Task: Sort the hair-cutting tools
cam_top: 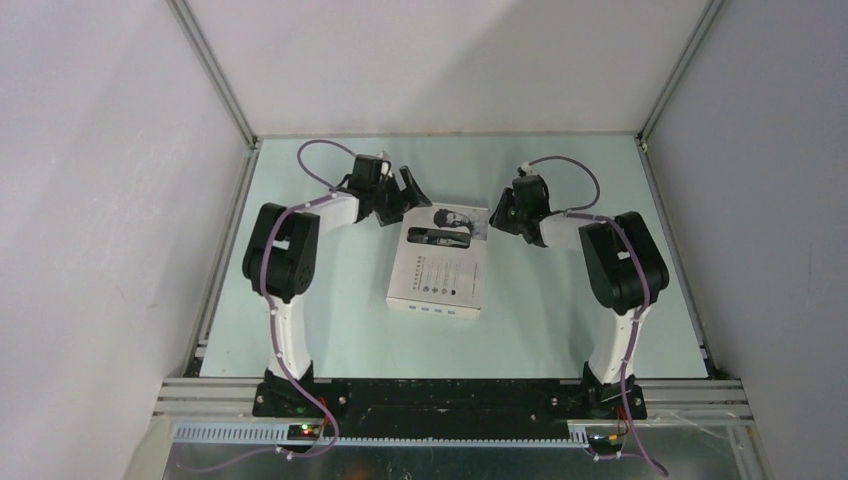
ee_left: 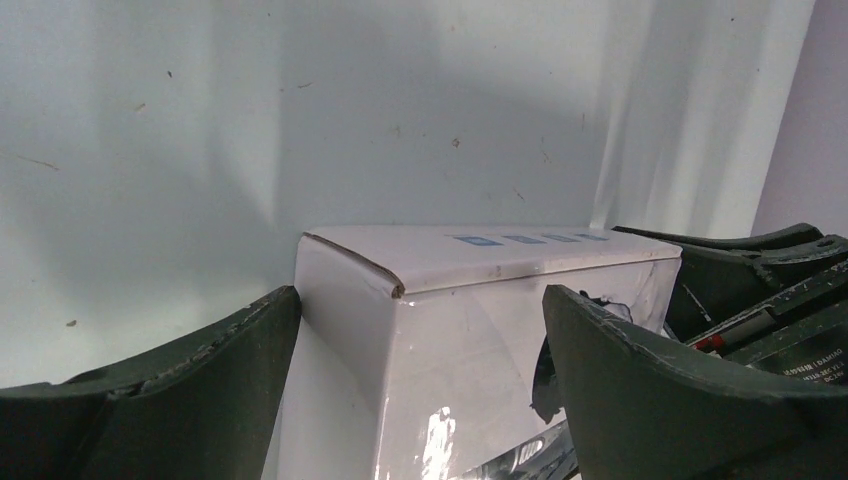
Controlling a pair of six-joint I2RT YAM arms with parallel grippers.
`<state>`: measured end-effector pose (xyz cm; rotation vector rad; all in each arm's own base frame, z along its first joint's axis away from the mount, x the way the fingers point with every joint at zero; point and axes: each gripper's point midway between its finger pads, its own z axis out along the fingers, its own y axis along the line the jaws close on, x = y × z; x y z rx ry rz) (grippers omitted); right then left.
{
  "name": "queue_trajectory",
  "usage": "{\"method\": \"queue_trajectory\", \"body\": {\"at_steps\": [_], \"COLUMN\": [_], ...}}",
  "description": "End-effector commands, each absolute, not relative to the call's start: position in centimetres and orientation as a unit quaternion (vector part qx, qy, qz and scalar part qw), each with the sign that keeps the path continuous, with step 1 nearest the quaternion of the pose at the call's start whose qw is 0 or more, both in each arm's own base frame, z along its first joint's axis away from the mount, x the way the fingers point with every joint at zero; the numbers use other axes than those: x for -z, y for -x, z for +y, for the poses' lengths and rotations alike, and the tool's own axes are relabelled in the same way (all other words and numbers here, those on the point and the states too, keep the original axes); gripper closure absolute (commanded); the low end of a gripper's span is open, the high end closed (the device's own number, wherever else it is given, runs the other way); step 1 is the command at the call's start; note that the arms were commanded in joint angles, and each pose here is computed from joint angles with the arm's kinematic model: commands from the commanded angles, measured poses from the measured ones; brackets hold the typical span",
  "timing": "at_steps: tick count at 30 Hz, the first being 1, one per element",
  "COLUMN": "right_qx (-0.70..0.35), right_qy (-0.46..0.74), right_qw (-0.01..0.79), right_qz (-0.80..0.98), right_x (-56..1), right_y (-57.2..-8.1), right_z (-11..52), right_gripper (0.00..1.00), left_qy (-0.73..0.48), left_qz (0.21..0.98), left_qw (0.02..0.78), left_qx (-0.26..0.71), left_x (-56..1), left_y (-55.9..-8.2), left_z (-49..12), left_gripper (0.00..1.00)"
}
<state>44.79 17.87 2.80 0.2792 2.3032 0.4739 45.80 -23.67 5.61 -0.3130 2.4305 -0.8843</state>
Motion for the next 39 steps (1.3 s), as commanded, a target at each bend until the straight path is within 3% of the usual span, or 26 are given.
{"method": "queue_trajectory", "body": {"at_steps": [1,7,12,19,31,39], "right_qx": [-0.269,-0.311,-0.241,-0.191,-0.178,-0.170], "right_qy": [-0.072,-0.031,-0.050,-0.054,-0.013,0.007], "right_qw": [0.379,0.387,0.366,0.294,0.222,0.197], "right_qz": [0.883,0.867,0.898,0.935,0.959,0.966], "right_x": [-4.2,-6.6,-7.0,-4.9,-3.9,-2.2], "right_y": [-46.4,-46.6,-44.3,-35.9,-22.0,-18.7], "right_z": [21.3,22.8,19.7,16.3,17.7,19.6], "right_gripper": [0.69,0.69,0.69,0.69,0.69,0.69], "left_qy": [0.100,0.075,0.095,0.121,0.083,0.080], "left_qz": [0.885,0.882,0.888,0.905,0.915,0.908], "left_qw": [0.260,0.242,0.264,0.264,0.187,0.169], "left_qx": [0.374,0.398,0.365,0.310,0.348,0.376], "left_x": [-7.5,-8.5,-9.2,-9.7,-8.1,-7.2], "left_y": [-46.4,-45.2,-44.2,-39.5,-27.2,-24.6], "left_z": [-25.6,-27.0,-23.9,-19.6,-19.3,-20.5], "left_gripper": [0.05,0.05,0.04,0.04,0.04,0.04]}}
